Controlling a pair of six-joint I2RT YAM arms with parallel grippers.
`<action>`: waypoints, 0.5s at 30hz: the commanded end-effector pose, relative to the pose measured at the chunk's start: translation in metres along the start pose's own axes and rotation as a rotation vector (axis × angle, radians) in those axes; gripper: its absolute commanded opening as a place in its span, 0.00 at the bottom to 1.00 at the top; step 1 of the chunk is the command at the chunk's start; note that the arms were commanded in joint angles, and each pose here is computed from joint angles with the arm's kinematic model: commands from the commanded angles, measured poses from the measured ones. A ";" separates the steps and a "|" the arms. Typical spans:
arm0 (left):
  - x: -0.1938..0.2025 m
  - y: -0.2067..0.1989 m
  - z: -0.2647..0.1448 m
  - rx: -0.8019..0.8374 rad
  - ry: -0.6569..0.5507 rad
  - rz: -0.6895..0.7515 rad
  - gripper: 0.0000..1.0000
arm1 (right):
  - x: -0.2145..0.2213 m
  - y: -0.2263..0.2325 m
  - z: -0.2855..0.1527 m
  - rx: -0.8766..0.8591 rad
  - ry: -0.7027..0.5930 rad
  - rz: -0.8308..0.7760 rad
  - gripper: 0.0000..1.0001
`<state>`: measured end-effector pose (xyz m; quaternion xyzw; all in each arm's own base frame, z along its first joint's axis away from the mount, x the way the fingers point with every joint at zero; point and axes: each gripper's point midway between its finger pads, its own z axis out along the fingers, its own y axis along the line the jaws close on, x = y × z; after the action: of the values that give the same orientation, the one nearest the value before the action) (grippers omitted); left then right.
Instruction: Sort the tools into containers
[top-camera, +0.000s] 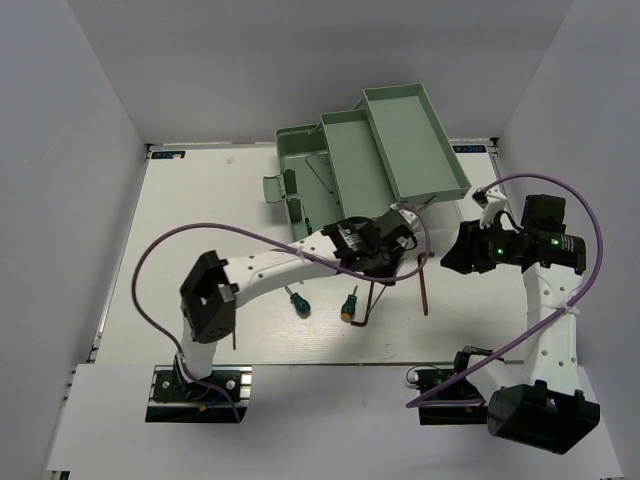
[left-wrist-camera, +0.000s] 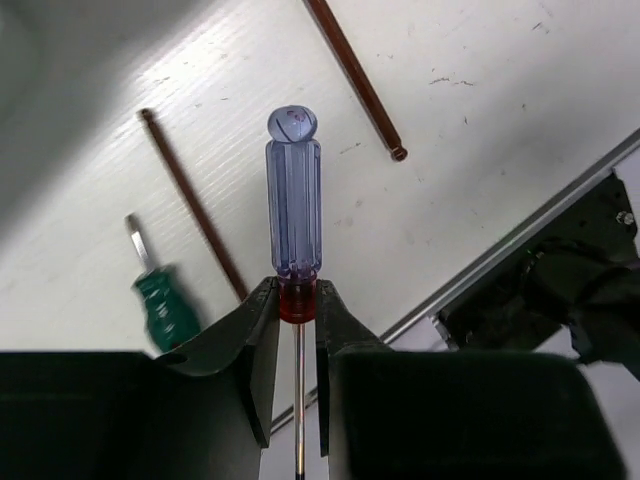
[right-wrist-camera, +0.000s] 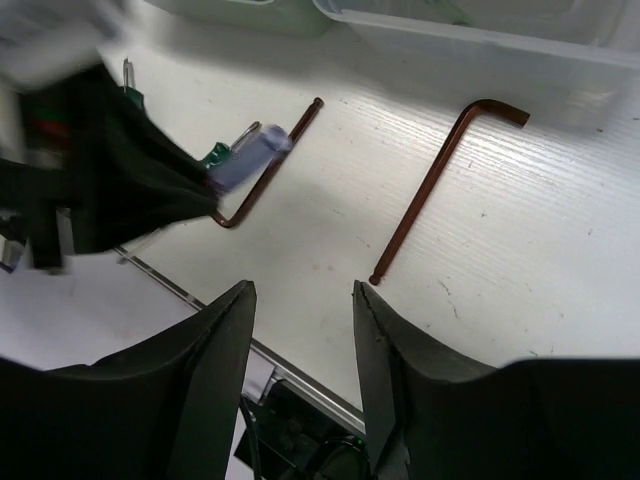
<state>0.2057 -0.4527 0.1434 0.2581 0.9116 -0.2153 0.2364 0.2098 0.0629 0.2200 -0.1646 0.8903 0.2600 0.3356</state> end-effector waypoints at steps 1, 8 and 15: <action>-0.021 0.020 -0.058 -0.043 -0.102 -0.025 0.00 | -0.005 0.005 -0.010 -0.001 -0.015 -0.088 0.50; -0.034 0.102 -0.099 -0.285 -0.196 -0.122 0.00 | 0.032 0.001 0.005 -0.042 0.085 -0.118 0.43; -0.083 0.193 -0.130 -0.421 -0.343 -0.298 0.00 | 0.097 -0.022 0.045 -0.060 0.285 -0.180 0.42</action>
<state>0.3044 -0.3012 0.2121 0.0839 0.9251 -0.1075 0.3544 0.1697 0.0672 0.1398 -0.2518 0.9010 0.2626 0.2361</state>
